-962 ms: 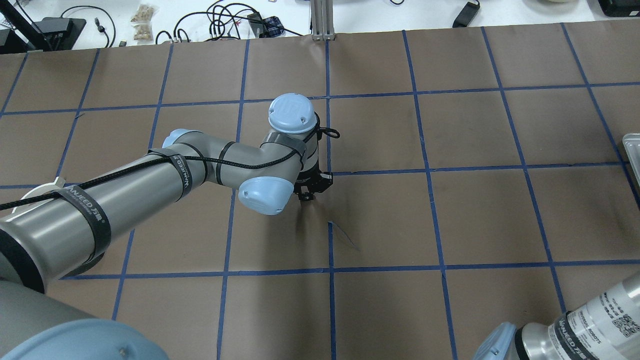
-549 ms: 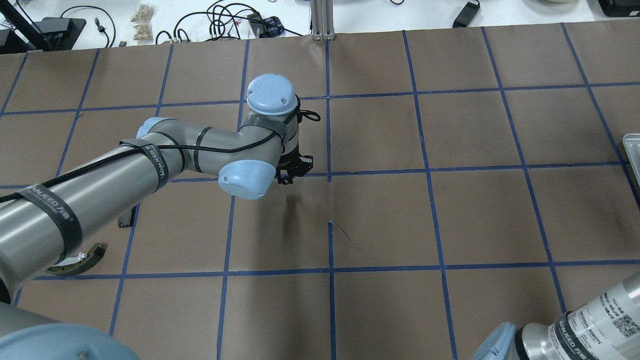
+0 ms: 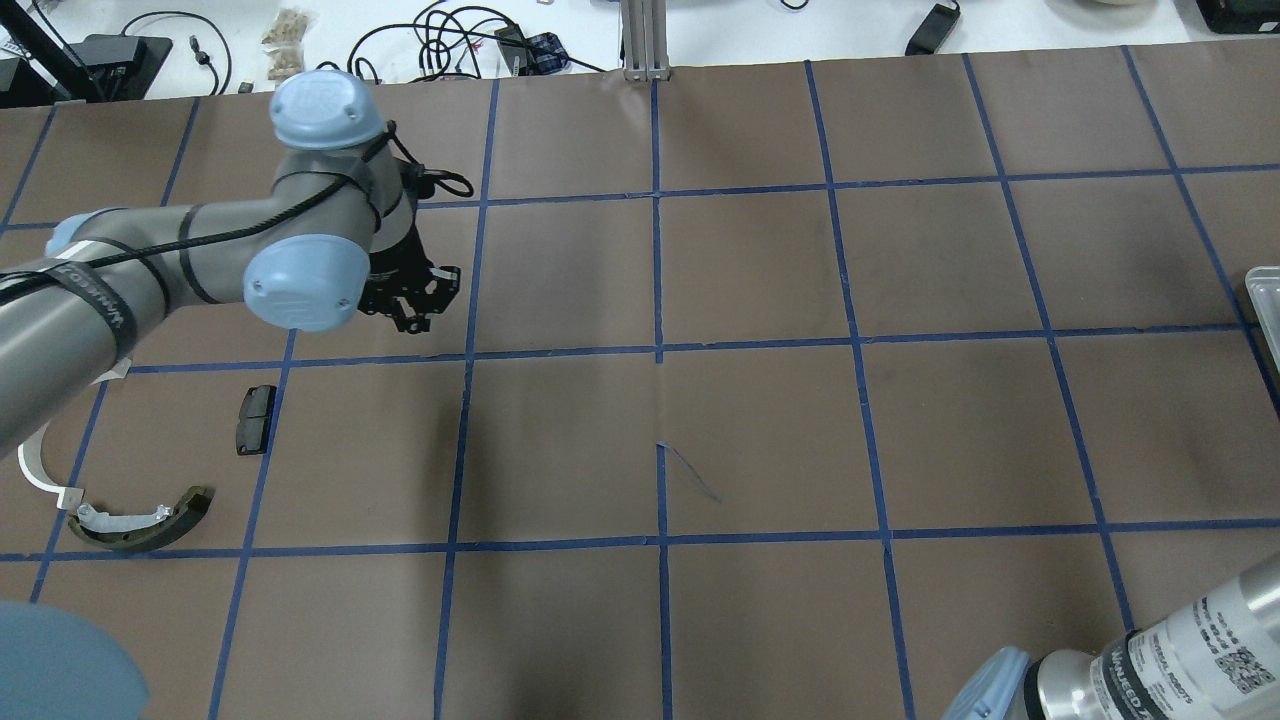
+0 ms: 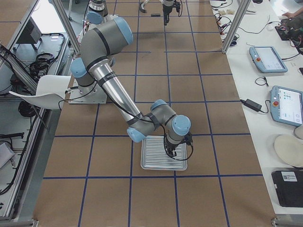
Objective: Place bearing gear from tray to pile
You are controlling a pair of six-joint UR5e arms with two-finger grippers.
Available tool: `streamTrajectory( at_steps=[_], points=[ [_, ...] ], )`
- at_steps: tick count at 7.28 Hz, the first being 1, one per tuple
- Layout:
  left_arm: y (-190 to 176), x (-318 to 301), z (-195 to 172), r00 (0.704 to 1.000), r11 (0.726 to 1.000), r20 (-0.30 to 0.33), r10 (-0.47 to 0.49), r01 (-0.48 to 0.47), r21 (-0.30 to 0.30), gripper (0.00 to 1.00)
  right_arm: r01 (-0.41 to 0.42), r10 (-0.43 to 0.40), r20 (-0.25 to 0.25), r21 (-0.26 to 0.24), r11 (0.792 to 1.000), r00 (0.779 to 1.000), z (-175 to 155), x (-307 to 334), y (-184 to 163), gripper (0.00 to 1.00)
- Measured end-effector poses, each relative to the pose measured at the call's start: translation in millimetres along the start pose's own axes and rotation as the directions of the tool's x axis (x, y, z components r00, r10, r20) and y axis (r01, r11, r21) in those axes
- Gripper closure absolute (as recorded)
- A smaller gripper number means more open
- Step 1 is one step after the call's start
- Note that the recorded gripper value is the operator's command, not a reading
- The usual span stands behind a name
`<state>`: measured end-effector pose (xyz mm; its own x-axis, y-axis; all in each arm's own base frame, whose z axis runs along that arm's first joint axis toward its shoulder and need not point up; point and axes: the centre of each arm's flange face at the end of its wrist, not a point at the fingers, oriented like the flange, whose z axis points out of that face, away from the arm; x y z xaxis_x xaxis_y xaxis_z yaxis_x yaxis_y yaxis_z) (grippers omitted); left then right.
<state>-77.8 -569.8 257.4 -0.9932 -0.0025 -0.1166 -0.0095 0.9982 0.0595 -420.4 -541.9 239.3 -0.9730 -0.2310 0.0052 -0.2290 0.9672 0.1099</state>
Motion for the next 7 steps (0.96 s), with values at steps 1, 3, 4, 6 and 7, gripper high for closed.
streamTrajectory(
  at_steps=[1, 3, 4, 6, 7],
  points=[
    [-2, -57, 7, 0.999, 0.999, -0.005, 0.041, -0.041, -0.019, 1.0, -0.006, 0.006, 0.022, -0.01, 1.0, 1.0, -23, -32, -17, 1.0],
    [11, -183, 43, 0.996, 0.995, -0.037, 0.081, -0.083, -0.055, 1.0, -0.069, 0.071, 0.133, -0.024, 0.997, 0.989, -44, -128, -72, 1.0],
    [19, -230, 59, 0.992, 0.992, -0.04, 0.117, -0.119, -0.039, 1.0, -0.104, 0.11, 0.179, -0.043, 0.994, 0.978, -41, -185, -101, 1.0],
    [27, -271, 84, 0.985, 0.985, -0.037, 0.171, -0.172, -0.022, 0.01, -0.176, 0.191, 0.216, -0.086, 0.981, 0.957, -42, -308, -139, 1.0],
    [30, -275, 89, 0.983, 0.983, -0.04, 0.179, -0.18, -0.024, 0.0, -0.218, 0.234, 0.229, -0.096, 0.971, 0.945, -49, -371, -149, 1.0]
  ],
)
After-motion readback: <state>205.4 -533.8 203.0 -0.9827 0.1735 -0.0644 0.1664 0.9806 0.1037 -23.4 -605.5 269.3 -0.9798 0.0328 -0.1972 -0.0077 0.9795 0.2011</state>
